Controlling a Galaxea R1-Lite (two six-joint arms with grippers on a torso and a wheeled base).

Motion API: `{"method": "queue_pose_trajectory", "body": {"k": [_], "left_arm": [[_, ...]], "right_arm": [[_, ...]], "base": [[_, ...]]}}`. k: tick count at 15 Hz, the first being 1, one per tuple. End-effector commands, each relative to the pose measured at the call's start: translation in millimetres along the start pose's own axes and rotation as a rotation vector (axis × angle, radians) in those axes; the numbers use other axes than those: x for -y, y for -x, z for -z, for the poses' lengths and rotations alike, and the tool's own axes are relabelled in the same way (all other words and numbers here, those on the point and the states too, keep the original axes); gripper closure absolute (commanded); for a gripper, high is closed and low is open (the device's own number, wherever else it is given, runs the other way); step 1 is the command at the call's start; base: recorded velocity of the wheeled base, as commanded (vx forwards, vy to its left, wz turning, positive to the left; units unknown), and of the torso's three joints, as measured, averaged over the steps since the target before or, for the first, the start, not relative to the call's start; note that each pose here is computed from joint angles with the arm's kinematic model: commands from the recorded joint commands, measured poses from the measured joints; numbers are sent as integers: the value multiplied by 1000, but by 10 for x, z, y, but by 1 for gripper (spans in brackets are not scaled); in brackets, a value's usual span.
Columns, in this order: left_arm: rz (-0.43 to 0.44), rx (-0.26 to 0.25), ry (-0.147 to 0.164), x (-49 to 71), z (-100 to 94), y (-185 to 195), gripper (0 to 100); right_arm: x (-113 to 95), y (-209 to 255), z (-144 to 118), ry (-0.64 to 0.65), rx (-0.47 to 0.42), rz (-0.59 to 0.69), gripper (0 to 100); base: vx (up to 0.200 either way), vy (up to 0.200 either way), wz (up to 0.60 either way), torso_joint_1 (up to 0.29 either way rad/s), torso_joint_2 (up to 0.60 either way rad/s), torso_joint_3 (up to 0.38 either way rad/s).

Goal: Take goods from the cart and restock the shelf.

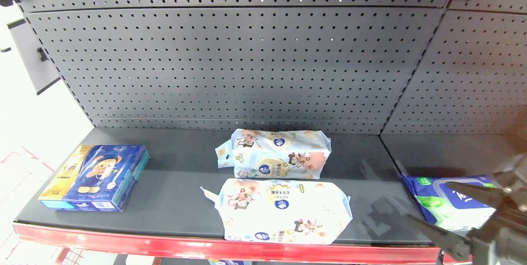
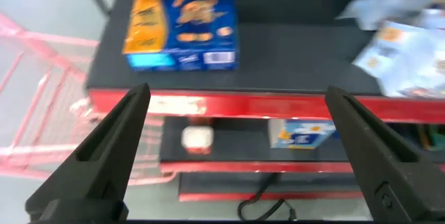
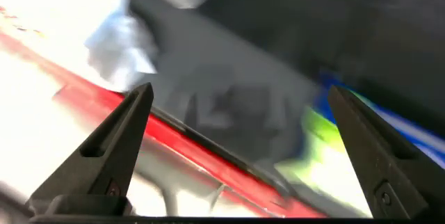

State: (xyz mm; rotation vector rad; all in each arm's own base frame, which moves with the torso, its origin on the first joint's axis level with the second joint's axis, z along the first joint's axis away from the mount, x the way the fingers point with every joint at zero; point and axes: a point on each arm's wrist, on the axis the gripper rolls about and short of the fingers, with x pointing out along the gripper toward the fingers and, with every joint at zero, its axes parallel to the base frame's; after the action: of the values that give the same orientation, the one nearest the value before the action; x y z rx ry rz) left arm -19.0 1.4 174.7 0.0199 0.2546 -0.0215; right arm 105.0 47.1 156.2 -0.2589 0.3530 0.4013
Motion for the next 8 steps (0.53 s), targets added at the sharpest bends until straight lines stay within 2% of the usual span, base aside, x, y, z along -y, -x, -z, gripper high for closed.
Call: {"method": "queue_pose_trajectory", "body": {"k": [1, 2, 3, 5, 7, 8], "left_arm": [[94, 98, -15, -16, 149, 133, 0], [91, 104, -5, -15, 145, 131, 0], [98, 119, 28, -15, 220, 134, 0], [101, 118, 27, -15, 445, 95, 0], [70, 95, 34, -15, 625, 41, 0], [53, 87, 33, -17, 696, 16, 0]], "right_arm": [[51, 755, 440, -71, 157, 331, 0], [45, 823, 473, -80, 158, 363, 0], [11, 979, 564, -102, 138, 442, 0], [-56, 1116, 651, -145, 82, 584, 0], [-118, 1159, 681, -195, 47, 733, 0], [-148, 1158, 733, -200, 52, 754, 0]], "base": [[0, 0, 0, 0, 0, 0], [0, 0, 0, 0, 0, 0], [0, 0, 0, 0, 0, 0], [0, 0, 0, 0, 0, 0], [0, 0, 0, 0, 0, 0], [0, 0, 0, 0, 0, 0]]}}
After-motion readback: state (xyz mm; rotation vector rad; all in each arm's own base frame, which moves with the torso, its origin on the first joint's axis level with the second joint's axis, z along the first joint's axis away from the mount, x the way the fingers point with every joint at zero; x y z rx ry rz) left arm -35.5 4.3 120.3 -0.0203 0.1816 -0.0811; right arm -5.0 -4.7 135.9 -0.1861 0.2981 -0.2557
